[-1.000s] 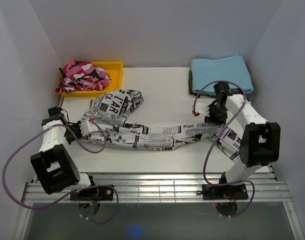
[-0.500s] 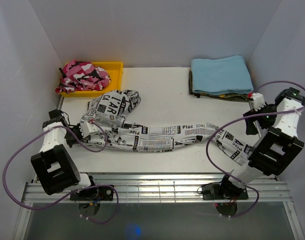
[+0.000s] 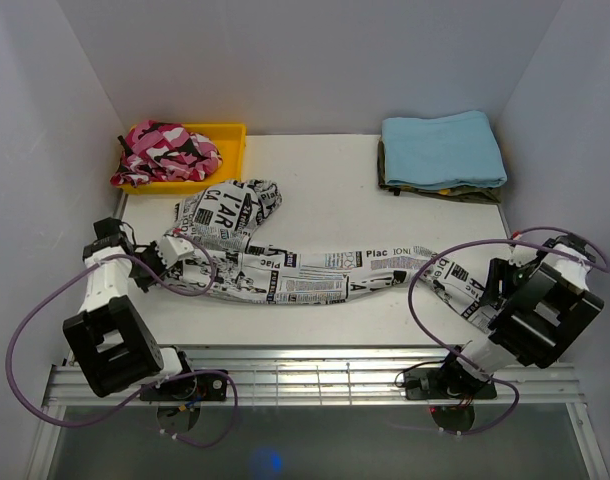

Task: Fold and stack the trousers
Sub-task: Flatten the trousers out

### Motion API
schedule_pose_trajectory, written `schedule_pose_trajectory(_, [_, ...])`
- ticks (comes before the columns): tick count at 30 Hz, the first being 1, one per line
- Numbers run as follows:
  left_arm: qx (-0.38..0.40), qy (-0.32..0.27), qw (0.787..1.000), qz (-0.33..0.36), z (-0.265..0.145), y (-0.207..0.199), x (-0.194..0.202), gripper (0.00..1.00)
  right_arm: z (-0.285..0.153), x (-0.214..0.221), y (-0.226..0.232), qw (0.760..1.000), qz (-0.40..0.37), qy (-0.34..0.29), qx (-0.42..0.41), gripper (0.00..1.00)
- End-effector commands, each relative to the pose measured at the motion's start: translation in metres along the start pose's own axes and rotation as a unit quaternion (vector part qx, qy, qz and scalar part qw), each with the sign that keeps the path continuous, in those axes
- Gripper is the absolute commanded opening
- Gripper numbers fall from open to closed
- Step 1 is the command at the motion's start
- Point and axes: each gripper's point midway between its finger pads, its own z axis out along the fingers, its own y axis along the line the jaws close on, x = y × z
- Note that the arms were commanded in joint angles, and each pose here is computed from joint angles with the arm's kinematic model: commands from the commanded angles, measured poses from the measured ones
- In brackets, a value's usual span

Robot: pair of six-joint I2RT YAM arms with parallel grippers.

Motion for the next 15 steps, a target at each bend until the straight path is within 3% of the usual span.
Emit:
schedule_pose_trajectory(1, [-0.030, -0.046, 0.998, -0.006, -0.012, 0.008, -0.022, 0.00, 0.018, 0.002, -0.020, 0.998, 0.043, 0.012, 0.037, 0.66])
schedule_pose_trajectory(9, [-0.060, -0.039, 0.997, 0.000, -0.017, 0.006, -0.020, 0.00, 0.044, 0.025, -0.027, 0.996, 0.053, 0.059, 0.038, 0.66])
schedule_pose_trajectory(11, [-0.059, -0.037, 0.997, -0.015, -0.016, 0.007, -0.019, 0.00, 0.050, 0.031, -0.027, 0.996, 0.041, 0.066, 0.033, 0.60])
schedule_pose_trajectory(12, [-0.059, -0.039, 0.997, -0.020, -0.017, 0.009, -0.020, 0.00, 0.055, 0.034, -0.026, 0.996, 0.035, 0.075, 0.025, 0.39])
schedule_pose_trajectory(13, [-0.059, -0.040, 0.997, -0.024, -0.018, 0.011, -0.021, 0.00, 0.056, 0.033, -0.027, 0.997, 0.026, 0.075, 0.020, 0.27])
schedule_pose_trajectory(14, [-0.060, -0.041, 0.997, -0.038, -0.018, 0.012, -0.021, 0.00, 0.057, 0.031, -0.031, 0.997, 0.008, 0.076, 0.022, 0.08])
schedule_pose_trajectory(15, [-0.070, -0.043, 0.996, -0.042, -0.024, 0.020, -0.025, 0.00, 0.054, 0.022, -0.040, 0.997, -0.003, 0.071, 0.027, 0.08])
